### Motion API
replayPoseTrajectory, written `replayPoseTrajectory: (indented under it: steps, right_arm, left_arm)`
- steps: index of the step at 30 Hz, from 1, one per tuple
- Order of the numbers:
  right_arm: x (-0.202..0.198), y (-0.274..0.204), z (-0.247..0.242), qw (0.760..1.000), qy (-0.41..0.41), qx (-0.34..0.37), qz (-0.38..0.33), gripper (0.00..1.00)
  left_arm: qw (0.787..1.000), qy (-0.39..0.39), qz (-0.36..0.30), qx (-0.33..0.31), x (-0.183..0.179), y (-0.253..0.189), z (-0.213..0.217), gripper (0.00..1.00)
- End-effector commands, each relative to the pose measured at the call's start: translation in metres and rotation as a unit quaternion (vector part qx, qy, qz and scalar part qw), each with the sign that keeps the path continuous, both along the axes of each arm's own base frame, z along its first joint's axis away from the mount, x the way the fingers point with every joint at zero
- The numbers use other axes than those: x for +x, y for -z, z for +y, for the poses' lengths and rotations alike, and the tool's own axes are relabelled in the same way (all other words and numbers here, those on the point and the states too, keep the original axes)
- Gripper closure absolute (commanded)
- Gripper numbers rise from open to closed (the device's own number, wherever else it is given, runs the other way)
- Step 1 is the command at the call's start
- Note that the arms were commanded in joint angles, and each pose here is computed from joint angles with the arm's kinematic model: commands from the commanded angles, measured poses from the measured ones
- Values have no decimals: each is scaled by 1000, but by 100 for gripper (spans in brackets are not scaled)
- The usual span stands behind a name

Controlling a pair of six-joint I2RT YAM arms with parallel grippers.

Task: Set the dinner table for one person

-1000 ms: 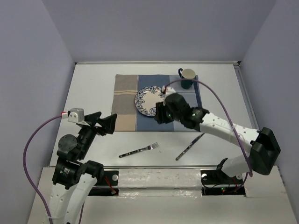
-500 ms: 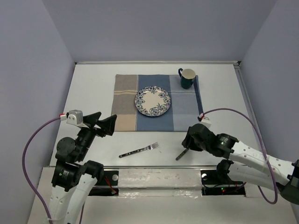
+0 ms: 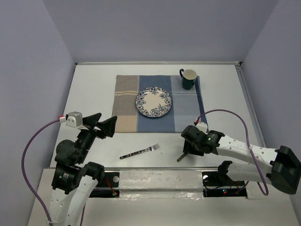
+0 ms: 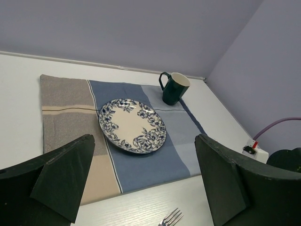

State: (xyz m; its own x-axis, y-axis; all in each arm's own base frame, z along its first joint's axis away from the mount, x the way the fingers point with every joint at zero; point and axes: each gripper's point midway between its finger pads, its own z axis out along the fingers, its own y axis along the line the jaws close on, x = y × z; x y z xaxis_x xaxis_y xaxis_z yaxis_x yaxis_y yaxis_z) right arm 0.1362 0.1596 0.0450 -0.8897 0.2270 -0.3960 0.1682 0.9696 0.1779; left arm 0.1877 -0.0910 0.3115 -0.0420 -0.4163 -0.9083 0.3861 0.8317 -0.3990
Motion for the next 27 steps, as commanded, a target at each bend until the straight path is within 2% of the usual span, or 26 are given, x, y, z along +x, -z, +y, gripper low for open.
replayPoseTrajectory:
  steps: [1, 4, 14, 15, 20, 27]
  right_arm:
    - [14, -3, 10, 1000, 6, 3, -19, 41]
    - [16, 0, 14, 1000, 4, 5, -18, 41]
    - [17, 22, 4, 998, 8, -60, 5, 45]
    - [17, 24, 2, 998, 9, -64, 8, 47]
    - [11, 24, -6, 997, 24, -74, 16, 72]
    - [8, -4, -11, 998, 35, -55, 3, 90]
  left_arm:
    - [999, 13, -31, -2, -4, -12, -3, 1]
    - [999, 13, -31, -3, -4, -13, -3, 1]
    - [999, 13, -32, -3, -5, -13, -3, 1]
    - [999, 13, -32, -3, -5, -13, -3, 1]
    - [999, 13, -32, -2, -5, -13, -4, 1]
    - [1000, 10, -29, -2, -4, -12, -2, 1]
